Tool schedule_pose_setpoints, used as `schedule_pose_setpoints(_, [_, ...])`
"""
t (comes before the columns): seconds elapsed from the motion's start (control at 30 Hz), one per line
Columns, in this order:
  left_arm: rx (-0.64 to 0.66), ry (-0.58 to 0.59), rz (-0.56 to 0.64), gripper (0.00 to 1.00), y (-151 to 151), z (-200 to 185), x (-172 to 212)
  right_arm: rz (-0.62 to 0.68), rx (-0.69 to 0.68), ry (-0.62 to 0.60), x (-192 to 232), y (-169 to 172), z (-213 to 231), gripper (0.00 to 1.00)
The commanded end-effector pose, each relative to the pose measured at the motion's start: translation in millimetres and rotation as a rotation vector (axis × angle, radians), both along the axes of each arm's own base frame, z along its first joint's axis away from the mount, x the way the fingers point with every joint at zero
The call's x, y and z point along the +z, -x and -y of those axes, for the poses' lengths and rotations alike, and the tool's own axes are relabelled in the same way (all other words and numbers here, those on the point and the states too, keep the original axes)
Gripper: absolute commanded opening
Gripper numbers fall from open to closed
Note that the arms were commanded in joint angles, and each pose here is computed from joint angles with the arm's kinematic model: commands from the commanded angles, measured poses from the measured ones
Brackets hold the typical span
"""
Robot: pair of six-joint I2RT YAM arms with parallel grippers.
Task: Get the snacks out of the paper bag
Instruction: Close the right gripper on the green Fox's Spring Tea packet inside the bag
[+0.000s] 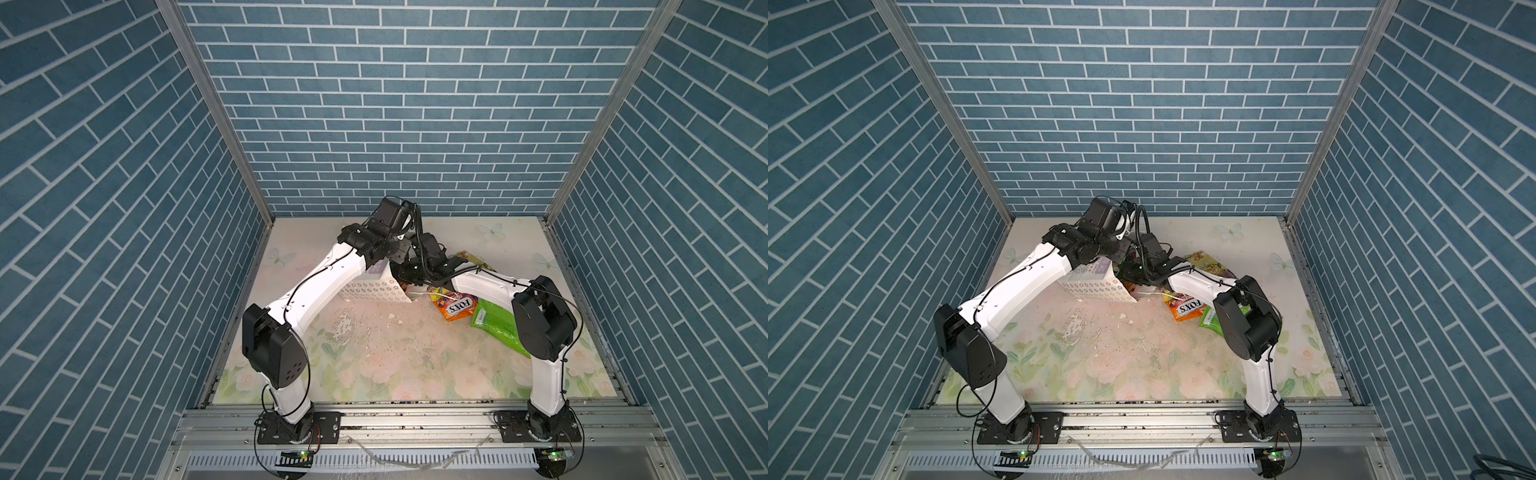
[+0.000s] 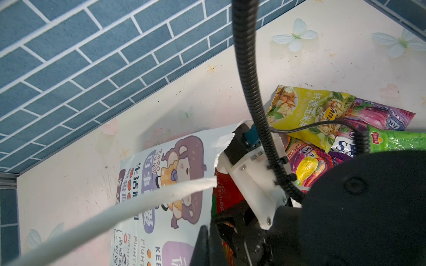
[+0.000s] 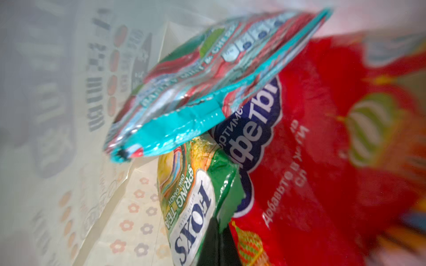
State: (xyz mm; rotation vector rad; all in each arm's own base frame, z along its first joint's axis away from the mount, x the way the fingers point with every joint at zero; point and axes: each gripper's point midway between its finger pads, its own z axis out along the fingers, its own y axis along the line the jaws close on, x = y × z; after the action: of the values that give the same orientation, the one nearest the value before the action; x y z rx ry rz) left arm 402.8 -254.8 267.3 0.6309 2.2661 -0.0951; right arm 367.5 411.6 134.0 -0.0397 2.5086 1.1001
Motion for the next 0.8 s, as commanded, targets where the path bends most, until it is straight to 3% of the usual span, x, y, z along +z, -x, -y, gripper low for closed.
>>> schedule_pose_setpoints(0.0, [-0.004, 0.035, 0.054, 0.00, 3.6, -5.6, 27.1, 0.105, -0.023, -0.006, 32.8, -5.8, 10.7, 0.00])
schedule_pose_setpoints(0.77, [0.003, 0.039, 0.057, 0.00, 2.0, -10.1, 29.1, 0.161, -0.132, -0.013, 56.8, -12.2, 65.4, 0.00])
